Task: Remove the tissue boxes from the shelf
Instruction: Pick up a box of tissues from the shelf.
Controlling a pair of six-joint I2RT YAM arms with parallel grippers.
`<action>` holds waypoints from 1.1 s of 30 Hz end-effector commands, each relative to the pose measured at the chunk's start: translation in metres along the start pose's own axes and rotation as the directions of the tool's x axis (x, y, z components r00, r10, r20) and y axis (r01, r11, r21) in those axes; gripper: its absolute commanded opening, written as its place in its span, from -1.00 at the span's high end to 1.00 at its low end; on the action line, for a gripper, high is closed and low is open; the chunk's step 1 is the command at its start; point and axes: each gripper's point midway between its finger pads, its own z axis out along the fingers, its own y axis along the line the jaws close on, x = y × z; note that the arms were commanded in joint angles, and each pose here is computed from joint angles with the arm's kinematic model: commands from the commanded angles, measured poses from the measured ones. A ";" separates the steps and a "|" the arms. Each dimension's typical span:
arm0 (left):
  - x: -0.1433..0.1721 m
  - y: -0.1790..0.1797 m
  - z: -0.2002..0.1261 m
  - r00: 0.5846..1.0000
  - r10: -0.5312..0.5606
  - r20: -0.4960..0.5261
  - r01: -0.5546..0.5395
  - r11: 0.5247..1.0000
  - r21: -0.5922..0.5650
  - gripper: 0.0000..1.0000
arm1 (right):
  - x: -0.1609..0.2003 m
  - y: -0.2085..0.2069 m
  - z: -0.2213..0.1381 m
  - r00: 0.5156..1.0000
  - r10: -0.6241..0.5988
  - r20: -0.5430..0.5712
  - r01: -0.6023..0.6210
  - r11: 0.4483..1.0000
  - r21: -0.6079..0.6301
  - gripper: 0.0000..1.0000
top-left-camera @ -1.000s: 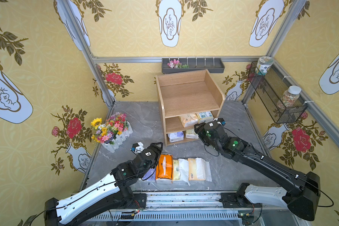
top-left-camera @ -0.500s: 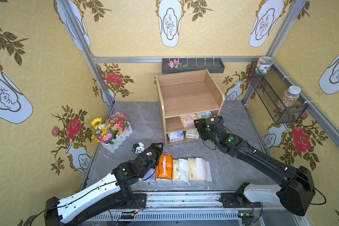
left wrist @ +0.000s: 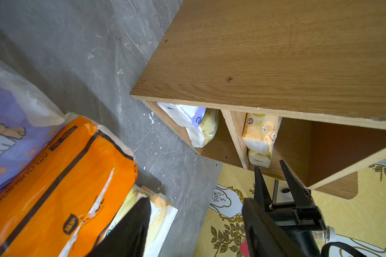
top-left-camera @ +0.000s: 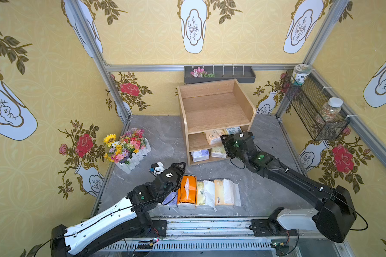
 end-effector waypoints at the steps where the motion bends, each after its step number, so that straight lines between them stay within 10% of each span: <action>1: 0.000 0.001 0.001 1.000 -0.007 -0.003 0.007 1.000 0.000 -0.41 | -0.006 0.013 0.003 0.999 0.027 0.034 -0.026 0.998 -0.052 -0.02; 33: 0.002 0.006 0.006 1.000 -0.008 -0.002 0.008 1.000 -0.015 -0.41 | -0.014 0.001 0.020 0.994 0.038 0.098 -0.039 0.999 0.005 0.12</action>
